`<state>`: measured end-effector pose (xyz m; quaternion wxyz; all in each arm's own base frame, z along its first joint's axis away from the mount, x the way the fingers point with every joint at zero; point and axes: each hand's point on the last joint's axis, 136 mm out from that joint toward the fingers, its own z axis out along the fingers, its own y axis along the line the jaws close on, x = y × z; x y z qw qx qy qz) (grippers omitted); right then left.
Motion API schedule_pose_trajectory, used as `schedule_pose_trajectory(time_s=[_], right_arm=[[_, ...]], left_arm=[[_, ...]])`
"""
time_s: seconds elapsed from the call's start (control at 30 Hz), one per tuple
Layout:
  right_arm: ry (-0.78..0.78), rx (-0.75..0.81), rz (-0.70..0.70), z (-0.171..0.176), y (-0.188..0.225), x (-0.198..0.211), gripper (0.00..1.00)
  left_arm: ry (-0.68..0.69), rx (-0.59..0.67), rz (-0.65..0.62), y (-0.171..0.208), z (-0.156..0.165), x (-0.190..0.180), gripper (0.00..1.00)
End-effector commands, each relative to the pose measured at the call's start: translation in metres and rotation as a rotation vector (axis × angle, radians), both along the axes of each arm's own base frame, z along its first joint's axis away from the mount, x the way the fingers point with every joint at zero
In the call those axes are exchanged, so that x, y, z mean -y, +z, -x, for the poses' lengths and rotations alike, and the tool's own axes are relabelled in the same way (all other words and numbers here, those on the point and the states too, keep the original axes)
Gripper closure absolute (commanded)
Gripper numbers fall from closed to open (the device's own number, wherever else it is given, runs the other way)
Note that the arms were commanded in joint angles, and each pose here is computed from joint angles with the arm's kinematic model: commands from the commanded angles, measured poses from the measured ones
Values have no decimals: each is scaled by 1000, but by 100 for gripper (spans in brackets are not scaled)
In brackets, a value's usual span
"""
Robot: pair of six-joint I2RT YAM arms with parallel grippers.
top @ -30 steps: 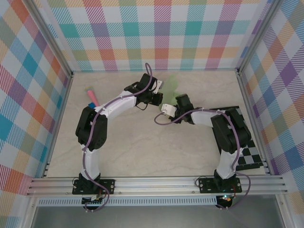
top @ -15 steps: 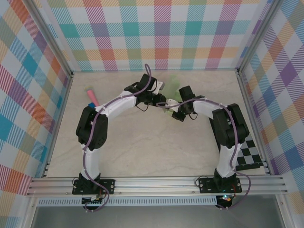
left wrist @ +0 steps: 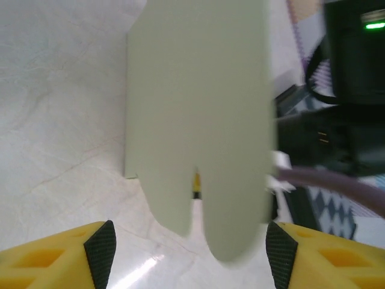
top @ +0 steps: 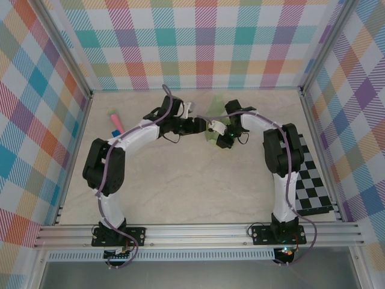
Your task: Fold the paper box
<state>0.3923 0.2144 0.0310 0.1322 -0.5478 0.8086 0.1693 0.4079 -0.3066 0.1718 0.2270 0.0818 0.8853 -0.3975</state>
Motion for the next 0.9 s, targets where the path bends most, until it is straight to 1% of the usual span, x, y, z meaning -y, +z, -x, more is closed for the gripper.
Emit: schedule_pose_trajectory(time_s=[0.0,0.07,0.13,0.17,0.23,0.3,0.33,0.4,0.47,0.53,0.6,0.63,0.67,0.73,0.8,0.87], right_arm=[[10,-233,98,45,-30,18,94],[-16,-248,106,42,-30,18,93],[-63,-281,114,39,-29,17,90],[-115,-304,129,35,-31,16,93],[-270,-363,130,20,-28,10,100],[-368,-381,81,12,-24,1,100],[-405,-361,31,6,-19,-6,100],[-454,-295,15,-2,-10,-7,100],[-501,-205,-17,-14,9,-6,100],[-542,-87,-11,-27,34,-2,100],[-580,-30,-111,-36,61,-10,100],[-594,1,-188,-41,76,-17,100],[-581,24,-276,-43,92,-26,100],[-589,73,-392,-46,112,-35,100],[-573,129,-444,-48,124,-38,100],[-553,172,-462,-49,133,-41,100]], left_arm=[[21,157,135,83,-1,-15,30],[55,186,124,94,0,-29,30],[125,211,71,95,0,-52,30],[164,211,39,90,0,-63,30],[269,192,-20,74,0,-92,30],[355,156,-28,58,3,-113,30],[383,140,-23,51,5,-120,29],[404,114,-6,40,10,-122,27],[410,67,46,28,14,-117,26],[389,12,121,18,17,-98,24],[371,-19,154,7,20,-79,24],[370,-32,183,4,19,-70,24],[380,-45,224,2,16,-61,24],[384,-51,307,5,10,-47,23],[363,-42,355,11,8,-31,23],[329,-31,356,14,9,-15,21]])
